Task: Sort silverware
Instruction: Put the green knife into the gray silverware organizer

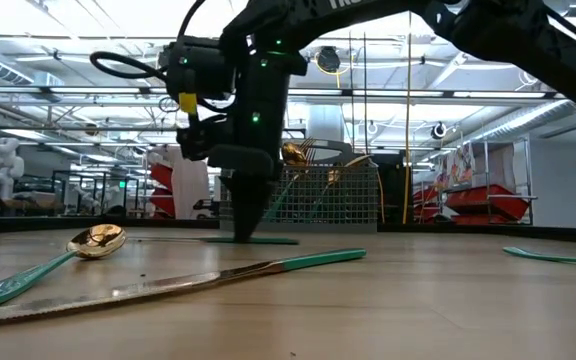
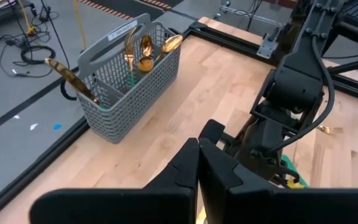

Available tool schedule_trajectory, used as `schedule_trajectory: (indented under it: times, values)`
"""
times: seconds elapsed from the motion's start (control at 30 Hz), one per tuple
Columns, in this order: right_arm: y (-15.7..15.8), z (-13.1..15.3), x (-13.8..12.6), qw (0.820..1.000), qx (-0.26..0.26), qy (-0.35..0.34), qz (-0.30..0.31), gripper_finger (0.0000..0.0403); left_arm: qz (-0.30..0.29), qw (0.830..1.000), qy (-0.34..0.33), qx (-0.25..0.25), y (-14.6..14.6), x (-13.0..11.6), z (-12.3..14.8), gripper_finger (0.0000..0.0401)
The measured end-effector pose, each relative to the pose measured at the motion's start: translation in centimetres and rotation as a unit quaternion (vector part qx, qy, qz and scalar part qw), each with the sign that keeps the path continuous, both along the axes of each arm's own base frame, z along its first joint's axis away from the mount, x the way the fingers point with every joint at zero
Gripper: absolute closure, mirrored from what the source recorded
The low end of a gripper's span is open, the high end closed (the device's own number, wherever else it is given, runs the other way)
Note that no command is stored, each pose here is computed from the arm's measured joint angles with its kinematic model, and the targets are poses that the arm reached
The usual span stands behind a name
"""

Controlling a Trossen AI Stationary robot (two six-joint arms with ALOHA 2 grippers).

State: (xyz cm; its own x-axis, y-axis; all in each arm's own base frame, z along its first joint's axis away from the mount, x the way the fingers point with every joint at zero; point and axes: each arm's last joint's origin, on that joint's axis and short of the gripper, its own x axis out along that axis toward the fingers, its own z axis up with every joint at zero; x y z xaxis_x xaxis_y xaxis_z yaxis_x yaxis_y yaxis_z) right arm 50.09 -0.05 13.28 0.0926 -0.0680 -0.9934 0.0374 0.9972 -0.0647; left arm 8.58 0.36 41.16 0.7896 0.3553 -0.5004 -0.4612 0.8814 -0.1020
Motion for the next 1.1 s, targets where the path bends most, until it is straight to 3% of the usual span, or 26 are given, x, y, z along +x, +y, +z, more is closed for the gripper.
schedule_trajectory:
  times: [0.37, 0.53, 0.67, 0.77, 0.93, 1.1]
  values:
    - [-0.7, 5.4, -0.8, 0.995, 0.014, -0.056, -0.086, 0.0400, -0.006, 1.000, -0.004, 0.006, 0.0, -0.3, 0.1, 0.0390]
    - [-0.5, 6.6, -0.9, 0.996, 0.016, -0.072, -0.050, 0.0399, -0.008, 1.000, -0.003, 0.009, 0.0, -0.3, 0.1, 0.0390]
    - [0.4, 6.3, -0.9, 0.996, 0.068, -0.059, 0.023, 0.0353, -0.014, 1.000, 0.001, 0.019, 0.0, -0.3, 0.1, 0.0390]
    - [1.2, 5.5, -0.8, 0.994, 0.068, -0.050, 0.074, 0.0292, -0.010, 1.000, 0.002, 0.022, 0.1, -0.3, 0.1, 0.0390]
    - [1.3, 4.5, -0.2, 0.994, 0.052, -0.063, 0.067, 0.0213, -0.004, 1.000, 0.001, 0.025, 0.1, -0.3, 0.1, 0.0390]
    - [0.3, 3.3, 0.4, 0.995, 0.026, -0.070, 0.060, 0.0201, -0.003, 1.000, 0.002, 0.026, 0.1, -0.3, 0.1, 0.0390]
